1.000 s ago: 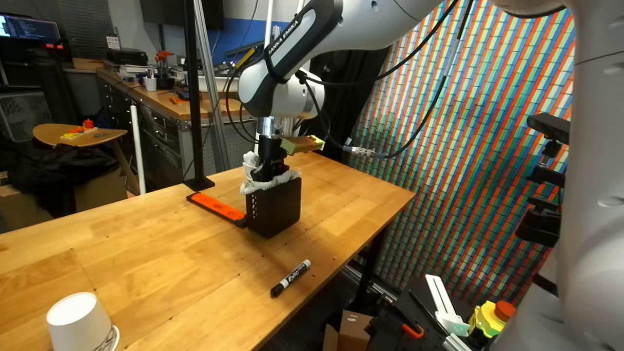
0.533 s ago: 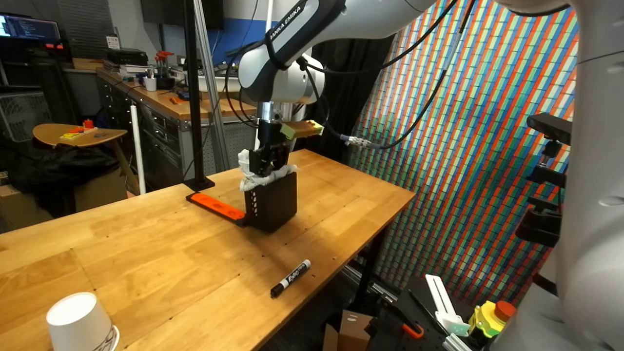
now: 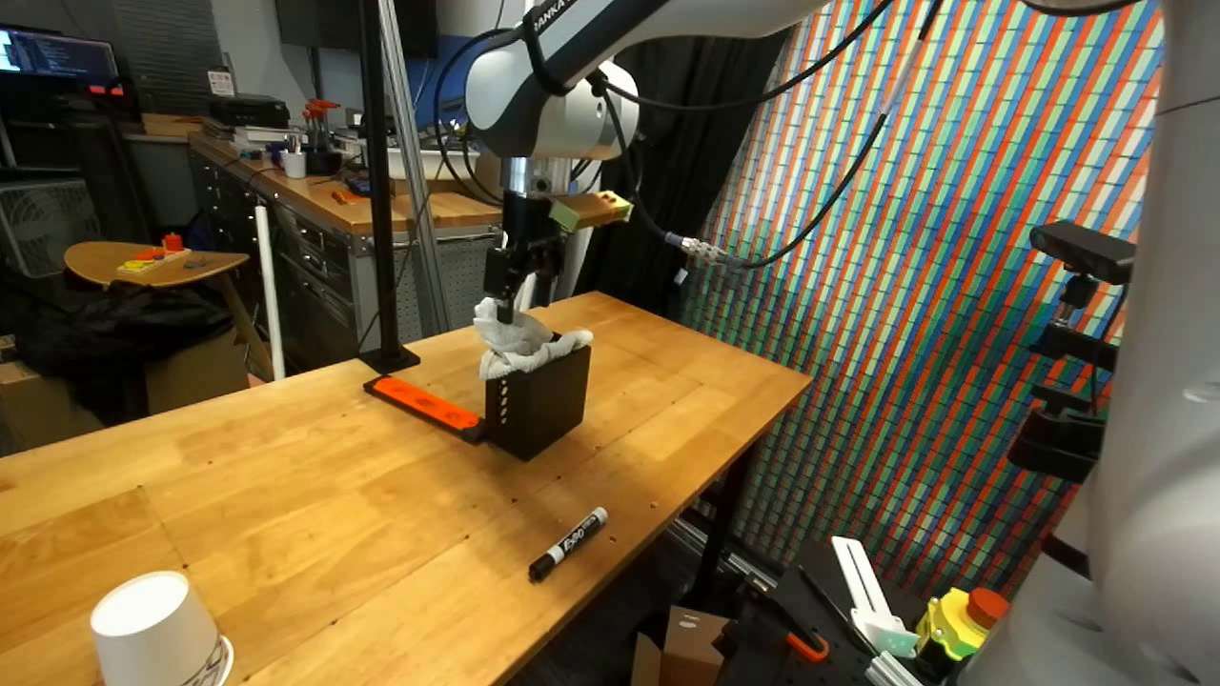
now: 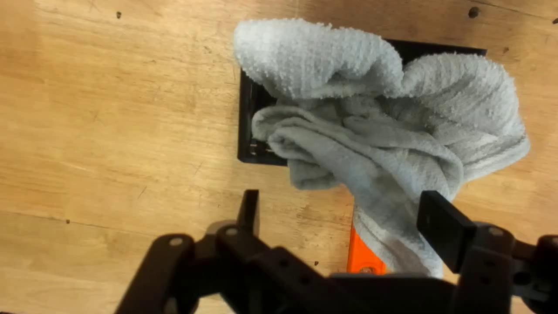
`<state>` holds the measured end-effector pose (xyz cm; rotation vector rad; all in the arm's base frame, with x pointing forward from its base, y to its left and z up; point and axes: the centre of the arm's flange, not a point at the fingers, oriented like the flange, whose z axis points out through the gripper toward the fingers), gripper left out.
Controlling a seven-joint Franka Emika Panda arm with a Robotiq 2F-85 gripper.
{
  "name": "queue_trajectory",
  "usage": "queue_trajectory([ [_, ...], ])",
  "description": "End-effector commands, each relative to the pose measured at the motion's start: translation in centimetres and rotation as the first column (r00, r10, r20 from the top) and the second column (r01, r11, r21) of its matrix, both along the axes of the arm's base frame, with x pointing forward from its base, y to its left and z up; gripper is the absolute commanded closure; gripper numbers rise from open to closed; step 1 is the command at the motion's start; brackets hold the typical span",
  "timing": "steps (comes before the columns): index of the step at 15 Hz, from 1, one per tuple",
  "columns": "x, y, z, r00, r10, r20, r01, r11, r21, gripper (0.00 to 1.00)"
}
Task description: Put the towel in the black box
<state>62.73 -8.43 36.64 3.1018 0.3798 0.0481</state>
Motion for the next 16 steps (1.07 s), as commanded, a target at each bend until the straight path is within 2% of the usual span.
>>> queue_trajectory([
  [1, 0.3, 0.7, 2.8, 1.0, 0.015, 0.027, -0.014, 0.999, -0.031, 0.07],
  [6, 0.7, 3.6, 3.5, 0.998, 0.061, 0.036, -0.06, 0.998, -0.019, 0.06],
  [9, 0.8, 6.1, 3.2, 0.995, 0.096, 0.031, -0.095, 0.995, -0.007, 0.08],
  [11, 0.8, 7.1, 3.1, 0.993, 0.114, 0.028, -0.114, 0.993, -0.009, 0.14],
  [12, 0.9, 7.2, 3.0, 0.993, 0.115, 0.029, -0.115, 0.993, -0.008, 0.29],
  [14, 0.9, 7.1, 2.9, 0.993, 0.114, 0.03, -0.114, 0.993, -0.011, 0.27],
  [15, 0.9, 6.7, 2.8, 0.993, 0.111, 0.029, -0.11, 0.994, -0.016, 0.34],
  [16, 0.9, 6.4, 2.8, 0.994, 0.107, 0.027, -0.106, 0.994, -0.02, 0.35],
])
